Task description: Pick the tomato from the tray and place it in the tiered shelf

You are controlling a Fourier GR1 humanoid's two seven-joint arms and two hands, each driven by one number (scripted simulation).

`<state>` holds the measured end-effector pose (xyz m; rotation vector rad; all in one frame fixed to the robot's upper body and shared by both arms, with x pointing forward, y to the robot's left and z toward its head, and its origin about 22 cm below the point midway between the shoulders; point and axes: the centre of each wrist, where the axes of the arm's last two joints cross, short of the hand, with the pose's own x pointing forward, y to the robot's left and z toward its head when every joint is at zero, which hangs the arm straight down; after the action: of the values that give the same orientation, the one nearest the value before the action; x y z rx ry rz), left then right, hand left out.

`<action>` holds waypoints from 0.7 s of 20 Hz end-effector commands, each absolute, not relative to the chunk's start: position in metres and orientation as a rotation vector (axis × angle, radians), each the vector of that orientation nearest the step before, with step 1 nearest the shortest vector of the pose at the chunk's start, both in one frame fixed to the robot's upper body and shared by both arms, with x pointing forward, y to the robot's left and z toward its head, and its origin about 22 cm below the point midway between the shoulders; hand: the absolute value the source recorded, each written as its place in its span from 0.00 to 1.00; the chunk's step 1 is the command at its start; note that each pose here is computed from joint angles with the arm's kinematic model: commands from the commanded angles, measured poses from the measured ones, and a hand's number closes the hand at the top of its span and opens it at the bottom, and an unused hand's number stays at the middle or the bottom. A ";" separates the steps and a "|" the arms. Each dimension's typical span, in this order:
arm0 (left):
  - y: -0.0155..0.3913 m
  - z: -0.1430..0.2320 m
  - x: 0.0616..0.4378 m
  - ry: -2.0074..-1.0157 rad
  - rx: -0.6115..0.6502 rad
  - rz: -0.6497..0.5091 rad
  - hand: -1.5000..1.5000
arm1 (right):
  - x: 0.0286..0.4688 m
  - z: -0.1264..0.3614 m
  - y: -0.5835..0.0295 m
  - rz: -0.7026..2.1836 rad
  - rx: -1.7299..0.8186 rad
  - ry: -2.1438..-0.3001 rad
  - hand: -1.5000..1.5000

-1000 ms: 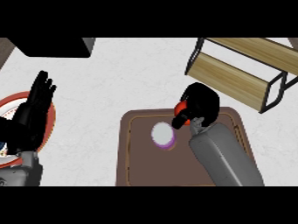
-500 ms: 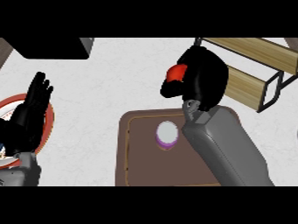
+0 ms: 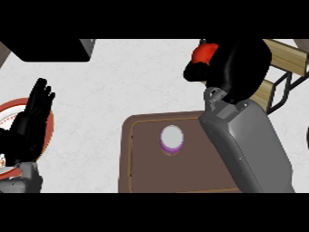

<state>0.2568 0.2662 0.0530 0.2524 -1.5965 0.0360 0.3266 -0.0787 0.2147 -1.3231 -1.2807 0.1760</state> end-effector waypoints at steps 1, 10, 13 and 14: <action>0.265 0.057 0.258 -1.601 0.245 0.043 0.50 | 0.337 0.216 -0.084 -0.007 -1.355 -1.074 1.00; 0.276 0.062 0.257 -1.599 0.249 0.061 0.50 | 0.354 0.222 -0.137 -0.093 -1.361 -1.107 1.00; 0.266 0.051 0.263 -1.592 0.248 0.030 0.50 | 0.365 0.180 -0.155 -0.111 -1.408 -1.118 1.00; 0.267 0.051 0.251 -1.612 0.246 0.040 0.50 | 0.373 0.194 -0.166 -0.123 -1.389 -1.122 1.00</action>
<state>0.2580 0.2660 0.0528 0.2455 -1.6020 0.0426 0.3600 -0.1477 0.2022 -1.4056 -1.1653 0.0135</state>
